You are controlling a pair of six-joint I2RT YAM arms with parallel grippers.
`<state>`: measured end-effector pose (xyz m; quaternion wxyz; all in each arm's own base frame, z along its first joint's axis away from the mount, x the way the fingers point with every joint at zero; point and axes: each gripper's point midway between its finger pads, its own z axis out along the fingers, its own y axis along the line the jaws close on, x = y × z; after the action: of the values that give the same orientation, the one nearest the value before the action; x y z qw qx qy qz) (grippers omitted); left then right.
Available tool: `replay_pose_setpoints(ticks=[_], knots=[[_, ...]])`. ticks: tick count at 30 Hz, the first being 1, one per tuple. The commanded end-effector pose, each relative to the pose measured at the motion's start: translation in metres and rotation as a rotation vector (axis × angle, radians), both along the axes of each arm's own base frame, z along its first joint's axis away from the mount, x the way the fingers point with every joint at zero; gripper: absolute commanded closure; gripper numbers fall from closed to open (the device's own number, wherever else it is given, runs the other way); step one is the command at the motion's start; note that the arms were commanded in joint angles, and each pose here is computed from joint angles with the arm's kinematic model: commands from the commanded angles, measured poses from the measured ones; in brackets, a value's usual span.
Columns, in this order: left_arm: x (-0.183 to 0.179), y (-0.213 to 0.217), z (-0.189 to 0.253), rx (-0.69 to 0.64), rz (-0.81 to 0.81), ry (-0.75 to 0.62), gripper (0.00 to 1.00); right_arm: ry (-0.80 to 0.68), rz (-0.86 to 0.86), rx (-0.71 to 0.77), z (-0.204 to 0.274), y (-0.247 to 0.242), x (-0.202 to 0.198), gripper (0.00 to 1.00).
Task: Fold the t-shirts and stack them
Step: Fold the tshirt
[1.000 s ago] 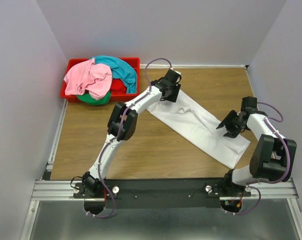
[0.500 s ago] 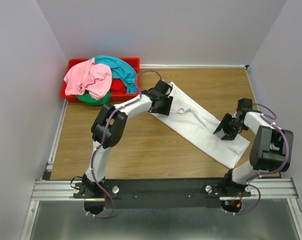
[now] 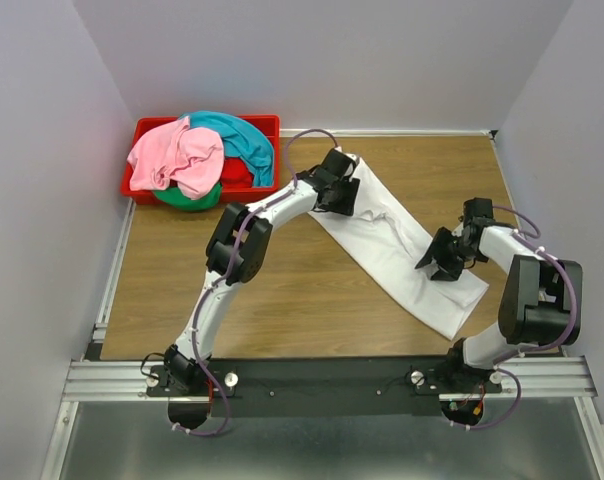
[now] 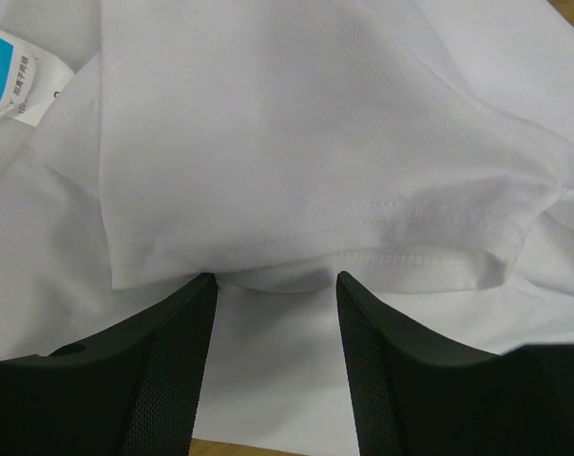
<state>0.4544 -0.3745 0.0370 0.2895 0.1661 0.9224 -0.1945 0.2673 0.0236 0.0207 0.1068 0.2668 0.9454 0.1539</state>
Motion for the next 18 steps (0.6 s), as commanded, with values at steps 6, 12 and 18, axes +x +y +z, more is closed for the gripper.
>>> replay_pose_setpoints(ticks=[6,12,18], knots=[[0.016,-0.007,-0.037,0.022,-0.058,0.017,0.38,0.122,0.043,0.021,-0.024,0.029,-0.032,0.39],[0.050,-0.032,-0.003,-0.054,-0.092,-0.083,0.38,0.119,0.059,0.048,-0.019,0.045,-0.031,0.39],[0.069,-0.026,0.055,-0.105,-0.045,-0.179,0.38,0.081,0.055,0.055,-0.001,0.049,-0.023,0.39]])
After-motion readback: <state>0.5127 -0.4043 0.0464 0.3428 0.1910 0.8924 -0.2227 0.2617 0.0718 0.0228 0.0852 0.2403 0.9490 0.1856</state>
